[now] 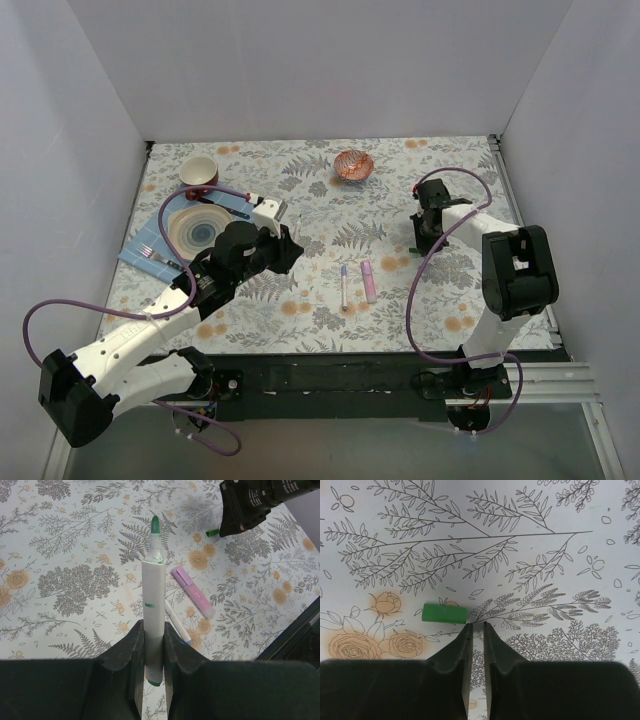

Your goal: Insert the pens into the pen caps

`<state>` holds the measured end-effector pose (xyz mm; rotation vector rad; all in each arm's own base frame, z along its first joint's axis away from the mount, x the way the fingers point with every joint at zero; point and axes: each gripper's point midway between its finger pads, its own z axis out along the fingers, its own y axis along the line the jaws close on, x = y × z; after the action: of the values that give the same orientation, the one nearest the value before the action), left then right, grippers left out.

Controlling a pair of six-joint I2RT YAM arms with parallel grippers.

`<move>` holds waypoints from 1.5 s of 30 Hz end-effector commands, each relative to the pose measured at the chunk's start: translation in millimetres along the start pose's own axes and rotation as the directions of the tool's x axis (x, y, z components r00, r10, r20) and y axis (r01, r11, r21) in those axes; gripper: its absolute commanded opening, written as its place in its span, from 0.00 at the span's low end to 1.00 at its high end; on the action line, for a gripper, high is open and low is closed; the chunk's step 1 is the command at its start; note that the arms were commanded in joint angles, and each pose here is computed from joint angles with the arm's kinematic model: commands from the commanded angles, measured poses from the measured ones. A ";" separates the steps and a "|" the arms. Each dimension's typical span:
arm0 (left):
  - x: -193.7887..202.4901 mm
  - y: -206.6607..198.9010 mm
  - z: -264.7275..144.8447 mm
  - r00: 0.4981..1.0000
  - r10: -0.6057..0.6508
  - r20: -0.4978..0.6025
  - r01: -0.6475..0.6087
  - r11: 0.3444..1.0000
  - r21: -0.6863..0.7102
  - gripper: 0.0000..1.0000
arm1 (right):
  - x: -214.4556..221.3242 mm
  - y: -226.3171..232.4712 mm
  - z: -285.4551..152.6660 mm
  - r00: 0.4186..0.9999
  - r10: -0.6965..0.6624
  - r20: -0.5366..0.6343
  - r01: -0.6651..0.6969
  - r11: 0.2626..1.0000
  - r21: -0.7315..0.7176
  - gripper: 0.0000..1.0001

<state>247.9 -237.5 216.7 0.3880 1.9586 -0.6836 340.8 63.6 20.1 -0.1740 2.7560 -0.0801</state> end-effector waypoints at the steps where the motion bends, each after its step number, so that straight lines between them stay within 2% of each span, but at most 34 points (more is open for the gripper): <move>1: -3.3 0.8 -1.4 1.000 0.002 0.017 -0.002 1.000 0.002 0.04 | -15.8 21.0 -15.0 0.992 0.113 0.058 -0.106 0.988 -0.111 0.19; 2: -3.0 1.3 -1.2 1.000 0.000 0.015 0.000 1.000 -0.002 0.04 | -17.5 24.0 -18.9 0.987 0.140 0.079 -0.130 0.983 -0.128 0.19; 3: -3.6 1.8 -2.2 1.000 0.002 0.018 -0.002 1.000 -0.005 0.03 | -34.0 24.6 -33.1 0.969 0.182 0.166 -0.156 0.975 -0.156 0.19; 4: -3.8 2.0 -2.8 1.000 0.000 0.020 0.000 1.000 -0.006 0.03 | -27.8 25.1 -34.1 0.962 0.212 0.173 -0.183 0.969 -0.167 0.19; 6: -6.4 2.0 -4.9 1.000 0.000 0.031 0.000 1.000 -0.006 0.02 | -43.2 23.3 -55.7 0.892 0.379 0.247 -0.335 0.920 -0.203 0.17; 7: -7.1 1.7 -5.6 0.999 0.000 0.034 0.000 1.000 -0.005 0.02 | -47.1 15.7 -59.2 0.847 0.457 0.273 -0.421 0.889 -0.182 0.05; 8: -7.6 1.9 -5.9 0.999 0.001 0.036 -0.001 1.000 -0.006 0.02 | -50.3 13.4 -64.6 0.776 0.574 0.261 -0.542 0.819 -0.188 0.01; 9: -9.3 1.1 -7.0 0.999 0.003 0.041 -0.003 1.000 -0.003 0.00 | -52.3 9.8 -68.0 0.737 0.627 0.253 -0.603 0.779 -0.173 0.01; 10: -8.9 1.0 -7.6 0.999 0.003 0.041 -0.003 1.000 -0.002 0.00 | -37.5 7.3 -67.0 0.733 0.651 0.196 -0.642 0.758 -0.114 0.01; 11: -9.6 0.5 -7.9 0.999 0.003 0.043 -0.003 1.000 0.001 0.00 | -53.3 7.0 -77.4 0.708 0.675 0.205 -0.664 0.736 -0.128 0.01; 12: -9.8 1.0 -8.5 0.999 0.003 0.046 -0.003 1.000 -0.002 0.00 | -52.8 8.4 -70.1 0.687 0.707 0.168 -0.700 0.706 -0.110 0.01; 13: -11.5 1.0 -9.8 0.999 0.003 0.052 -0.002 1.000 -0.003 0.00 | -38.2 9.7 -66.9 0.689 0.718 0.099 -0.716 0.695 -0.057 0.01; 14: -11.6 1.2 -9.8 0.999 0.003 0.053 -0.002 1.000 -0.004 0.00 | -46.9 5.5 -70.8 0.654 0.752 0.082 -0.752 0.658 -0.044 0.01; 15: -13.1 1.4 -10.4 0.998 0.006 0.057 -0.005 1.000 -0.006 0.00 | -31.9 5.3 -57.1 0.612 0.791 0.008 -0.790 0.611 0.042 0.01; 17: -13.4 2.1 -11.1 0.998 0.004 0.058 -0.003 1.000 -0.010 0.00 | -21.9 7.1 -48.3 0.585 0.801 -0.127 -0.797 0.597 0.093 0.01; 19: -14.7 2.3 -12.5 0.998 0.004 0.064 -0.003 1.000 -0.012 0.00 | -19.7 16.2 -42.8 0.558 0.806 -0.196 -0.813 0.579 0.066 0.01; 20: -15.3 1.5 -13.4 0.998 0.002 0.067 -0.002 1.000 -0.007 0.00 | -28.0 15.2 -41.1 0.543 0.821 -0.177 -0.831 0.556 0.029 0.01; 21: -15.4 1.4 -13.9 0.998 0.002 0.069 -0.002 1.000 -0.007 0.00 | -14.6 16.0 -35.9 0.516 0.836 -0.187 -0.845 0.532 0.048 0.02; 22: -15.1 1.9 -13.6 0.998 0.004 0.068 -0.003 1.000 -0.009 0.00 | -16.6 16.0 -35.4 0.474 0.863 -0.173 -0.873 0.487 0.038 0.25; 25: -15.7 1.4 -13.7 0.998 0.004 0.069 -0.003 1.000 -0.007 0.00 | -14.9 8.8 -39.1 0.397 0.911 -0.113 -0.913 0.405 0.053 0.27; 27: -16.4 0.0 -14.3 0.998 0.002 0.069 -0.002 1.000 0.000 0.00 | -10.2 5.4 -42.0 0.388 0.915 -0.109 -0.913 0.398 0.094 0.33; 28: -15.9 -0.4 -14.1 0.998 0.002 0.069 -0.003 1.000 0.001 0.00 | -15.5 2.7 -44.7 0.385 0.918 -0.095 -0.914 0.394 0.099 0.43; 31: -15.9 -1.3 -13.4 0.998 0.002 0.066 -0.003 1.000 0.007 0.00 | -11.3 3.7 -43.9 0.368 0.923 -0.115 -0.912 0.382 0.148 0.59; 32: -14.8 -1.2 -12.9 0.998 0.002 0.062 -0.003 1.000 0.007 0.00 | -10.1 4.7 -41.1 0.354 0.927 -0.122 -0.916 0.370 0.157 0.61; 37: -16.0 -1.0 -13.9 0.998 0.004 0.068 -0.004 1.000 0.006 0.00 | -8.3 14.3 -30.4 0.304 0.939 -0.162 -0.931 0.329 0.159 0.61; 45: -16.1 -1.9 -13.8 0.998 0.002 0.066 -0.003 1.000 0.010 0.00 | -12.9 9.5 -20.5 0.275 0.952 -0.131 -0.933 0.298 0.203 0.58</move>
<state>244.6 -233.3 231.4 0.3750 1.9136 -0.6968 333.3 78.1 34.7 1.5882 2.5991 0.1454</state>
